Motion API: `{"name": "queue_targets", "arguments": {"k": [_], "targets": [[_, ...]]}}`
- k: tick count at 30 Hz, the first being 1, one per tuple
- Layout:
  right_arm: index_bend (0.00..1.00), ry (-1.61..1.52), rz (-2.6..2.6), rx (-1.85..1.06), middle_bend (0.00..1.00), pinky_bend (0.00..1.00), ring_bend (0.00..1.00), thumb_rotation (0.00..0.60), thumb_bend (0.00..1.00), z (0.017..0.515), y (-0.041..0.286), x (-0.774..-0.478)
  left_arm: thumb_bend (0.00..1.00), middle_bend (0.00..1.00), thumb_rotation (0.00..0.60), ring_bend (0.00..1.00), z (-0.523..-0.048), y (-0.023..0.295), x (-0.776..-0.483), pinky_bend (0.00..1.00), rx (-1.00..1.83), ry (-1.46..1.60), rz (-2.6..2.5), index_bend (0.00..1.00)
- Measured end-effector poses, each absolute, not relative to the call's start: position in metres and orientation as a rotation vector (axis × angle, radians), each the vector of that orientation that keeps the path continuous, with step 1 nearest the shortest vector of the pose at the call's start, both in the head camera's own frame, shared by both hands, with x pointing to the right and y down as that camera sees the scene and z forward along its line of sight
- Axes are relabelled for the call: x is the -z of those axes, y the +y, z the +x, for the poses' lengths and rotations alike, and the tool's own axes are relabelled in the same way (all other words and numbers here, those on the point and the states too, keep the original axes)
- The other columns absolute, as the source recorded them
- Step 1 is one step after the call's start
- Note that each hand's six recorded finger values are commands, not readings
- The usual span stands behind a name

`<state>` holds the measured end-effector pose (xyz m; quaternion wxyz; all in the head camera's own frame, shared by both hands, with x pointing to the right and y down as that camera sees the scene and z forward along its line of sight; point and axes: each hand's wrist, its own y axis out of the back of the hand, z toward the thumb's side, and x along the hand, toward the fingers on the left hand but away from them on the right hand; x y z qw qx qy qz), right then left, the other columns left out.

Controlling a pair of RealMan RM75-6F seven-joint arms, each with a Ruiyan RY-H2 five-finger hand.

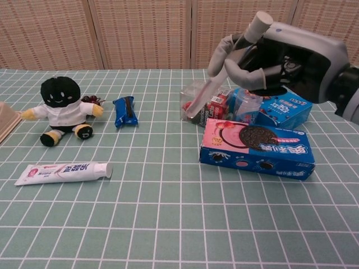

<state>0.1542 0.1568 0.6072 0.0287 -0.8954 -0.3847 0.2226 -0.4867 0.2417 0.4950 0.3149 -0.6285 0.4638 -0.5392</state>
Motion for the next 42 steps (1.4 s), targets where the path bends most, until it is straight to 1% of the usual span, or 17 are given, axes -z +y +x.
{"name": "queue_targets", "arguments": {"k": [5, 12, 16, 19, 26, 31, 36, 42], "targets": [[0.78, -1.175, -2.735, -0.679, 1.00, 1.00, 1.00, 0.600, 0.58, 0.156, 0.157, -0.608, 0.33, 0.63, 0.600, 0.47, -0.487, 0.242, -0.495, 0.53, 1.422, 1.222, -1.654, 0.44], [0.79, -1.016, -2.303, -0.715, 1.00, 1.00, 1.00, 0.600, 0.58, 0.158, 0.154, -0.609, 0.33, 0.63, 0.600, 0.47, -0.487, 0.242, -0.495, 0.53, 1.423, 1.220, -1.655, 0.44], [0.79, -0.957, -2.167, -0.748, 1.00, 1.00, 1.00, 0.600, 0.58, 0.157, 0.156, -0.610, 0.33, 0.63, 0.600, 0.47, -0.487, 0.242, -0.494, 0.53, 1.421, 1.223, -1.656, 0.44], [0.79, -0.965, -2.190, -0.755, 1.00, 1.00, 1.00, 0.600, 0.58, 0.156, 0.158, -0.611, 0.33, 0.63, 0.600, 0.47, -0.487, 0.242, -0.494, 0.53, 1.419, 1.227, -1.655, 0.44], [0.79, -1.101, -2.554, -0.717, 1.00, 1.00, 1.00, 0.600, 0.58, 0.153, 0.164, -0.612, 0.33, 0.63, 0.600, 0.47, -0.486, 0.243, -0.493, 0.53, 1.418, 1.224, -1.656, 0.44], [0.79, -1.121, -2.716, -0.728, 1.00, 1.00, 1.00, 0.600, 0.58, 0.153, 0.168, -0.614, 0.33, 0.63, 0.600, 0.47, -0.486, 0.243, -0.493, 0.53, 1.417, 1.225, -1.656, 0.44], [0.79, -1.072, -2.598, -0.748, 1.00, 1.00, 1.00, 0.600, 0.58, 0.156, 0.166, -0.617, 0.33, 0.63, 0.600, 0.47, -0.486, 0.243, -0.492, 0.53, 1.416, 1.226, -1.654, 0.44], [0.79, -0.989, -2.267, -0.740, 1.00, 1.00, 1.00, 0.600, 0.58, 0.158, 0.161, -0.619, 0.33, 0.63, 0.600, 0.47, -0.486, 0.243, -0.493, 0.53, 1.417, 1.225, -1.655, 0.44]]}}
